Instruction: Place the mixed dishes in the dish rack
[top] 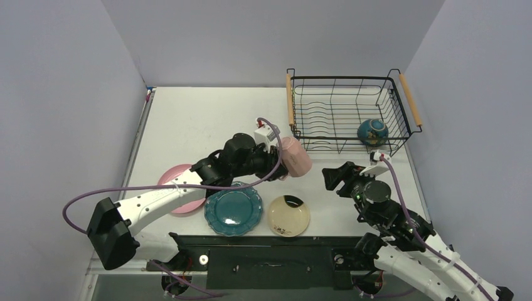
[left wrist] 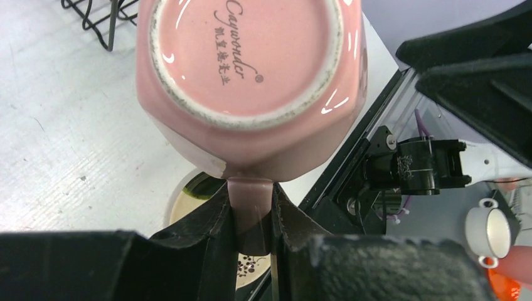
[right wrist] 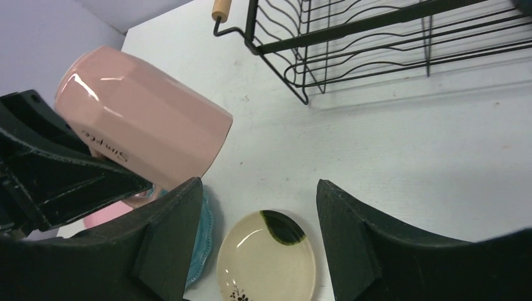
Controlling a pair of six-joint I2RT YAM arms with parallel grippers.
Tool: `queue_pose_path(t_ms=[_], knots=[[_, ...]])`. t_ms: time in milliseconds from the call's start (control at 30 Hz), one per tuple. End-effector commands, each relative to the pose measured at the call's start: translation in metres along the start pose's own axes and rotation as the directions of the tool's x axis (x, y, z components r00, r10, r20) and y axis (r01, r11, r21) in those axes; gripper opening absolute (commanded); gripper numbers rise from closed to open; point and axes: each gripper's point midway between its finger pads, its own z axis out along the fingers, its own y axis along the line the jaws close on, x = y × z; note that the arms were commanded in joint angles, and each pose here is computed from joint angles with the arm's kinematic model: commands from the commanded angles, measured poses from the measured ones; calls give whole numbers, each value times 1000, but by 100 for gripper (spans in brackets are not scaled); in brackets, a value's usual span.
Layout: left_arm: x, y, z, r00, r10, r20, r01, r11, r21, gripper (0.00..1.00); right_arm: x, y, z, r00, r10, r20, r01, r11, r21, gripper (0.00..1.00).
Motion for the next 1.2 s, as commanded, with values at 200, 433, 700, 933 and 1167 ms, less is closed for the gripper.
queue_pose_path(t_ms=[200, 433, 700, 933, 1167], knots=[[-84, -50, -7, 946, 257, 197, -261, 965, -4, 0, -46, -43, -38, 994, 16, 108, -42, 970, 239, 62], [-77, -64, 3, 913, 397, 96, -404, 912, 66, 0, -59, -22, -45, 997, -57, 58, 47, 985, 165, 64], [-58, -64, 17, 908, 415, 59, -418, 907, 59, 0, -57, -25, -42, 998, -44, 42, 35, 978, 205, 63], [-49, -85, 22, 939, 343, 24, -343, 929, 138, 0, -51, -22, -43, 999, -23, 23, 19, 983, 181, 63], [-64, -124, -3, 998, -2, 60, -22, 917, 399, 0, -41, -15, -38, 1000, -4, -9, 5, 989, 150, 63]])
